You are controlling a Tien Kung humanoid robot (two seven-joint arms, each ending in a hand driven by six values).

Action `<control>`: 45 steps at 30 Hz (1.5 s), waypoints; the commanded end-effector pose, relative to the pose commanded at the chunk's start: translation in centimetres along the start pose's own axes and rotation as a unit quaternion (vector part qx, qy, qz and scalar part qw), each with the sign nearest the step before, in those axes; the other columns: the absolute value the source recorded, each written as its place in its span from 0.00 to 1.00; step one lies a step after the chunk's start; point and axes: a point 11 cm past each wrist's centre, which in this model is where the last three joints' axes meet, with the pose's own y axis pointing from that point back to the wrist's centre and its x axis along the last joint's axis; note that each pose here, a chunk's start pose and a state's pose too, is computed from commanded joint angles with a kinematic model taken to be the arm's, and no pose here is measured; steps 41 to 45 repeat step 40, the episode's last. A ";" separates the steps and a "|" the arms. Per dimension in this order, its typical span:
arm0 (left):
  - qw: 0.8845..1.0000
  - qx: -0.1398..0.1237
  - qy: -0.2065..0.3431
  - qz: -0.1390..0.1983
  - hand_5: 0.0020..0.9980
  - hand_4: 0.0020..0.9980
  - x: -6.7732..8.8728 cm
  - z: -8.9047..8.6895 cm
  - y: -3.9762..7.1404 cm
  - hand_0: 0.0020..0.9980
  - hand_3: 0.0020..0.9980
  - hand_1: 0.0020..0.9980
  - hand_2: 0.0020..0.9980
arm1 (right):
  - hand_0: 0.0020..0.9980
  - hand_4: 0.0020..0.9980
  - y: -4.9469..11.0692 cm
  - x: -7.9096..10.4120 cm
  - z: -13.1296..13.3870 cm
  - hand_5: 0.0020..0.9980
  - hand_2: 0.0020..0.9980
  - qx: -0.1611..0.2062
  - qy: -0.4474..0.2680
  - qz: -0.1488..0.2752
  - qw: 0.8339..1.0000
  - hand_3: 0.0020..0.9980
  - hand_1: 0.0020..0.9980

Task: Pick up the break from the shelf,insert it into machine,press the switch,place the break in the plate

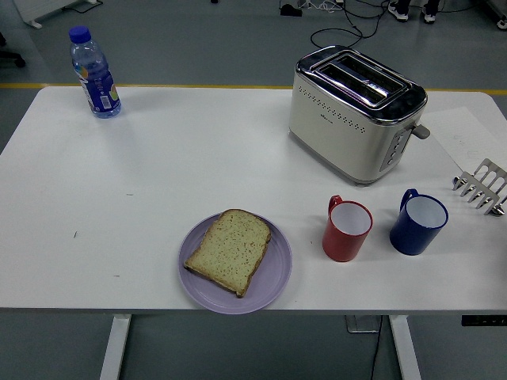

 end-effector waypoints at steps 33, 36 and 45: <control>1.000 -0.003 -0.001 -0.001 1.00 0.54 -0.1 0.3 0.0 0.42 0.73 0.51 0.61 | 0.68 0.44 -0.1 0.3 -0.1 0.22 0.65 0.003 -0.013 0.012 1.000 0.60 0.61; 1.000 -0.002 -0.001 -0.001 1.00 0.54 -0.1 0.2 0.0 0.42 0.73 0.51 0.61 | 0.68 0.44 -0.1 0.4 0.0 0.22 0.65 0.002 -0.014 0.015 1.000 0.60 0.61; 1.000 -0.001 -0.002 0.000 1.00 0.54 0.0 0.1 0.0 0.42 0.73 0.51 0.61 | 0.68 0.43 0.0 0.6 0.1 0.22 0.65 0.001 -0.014 0.017 1.000 0.60 0.61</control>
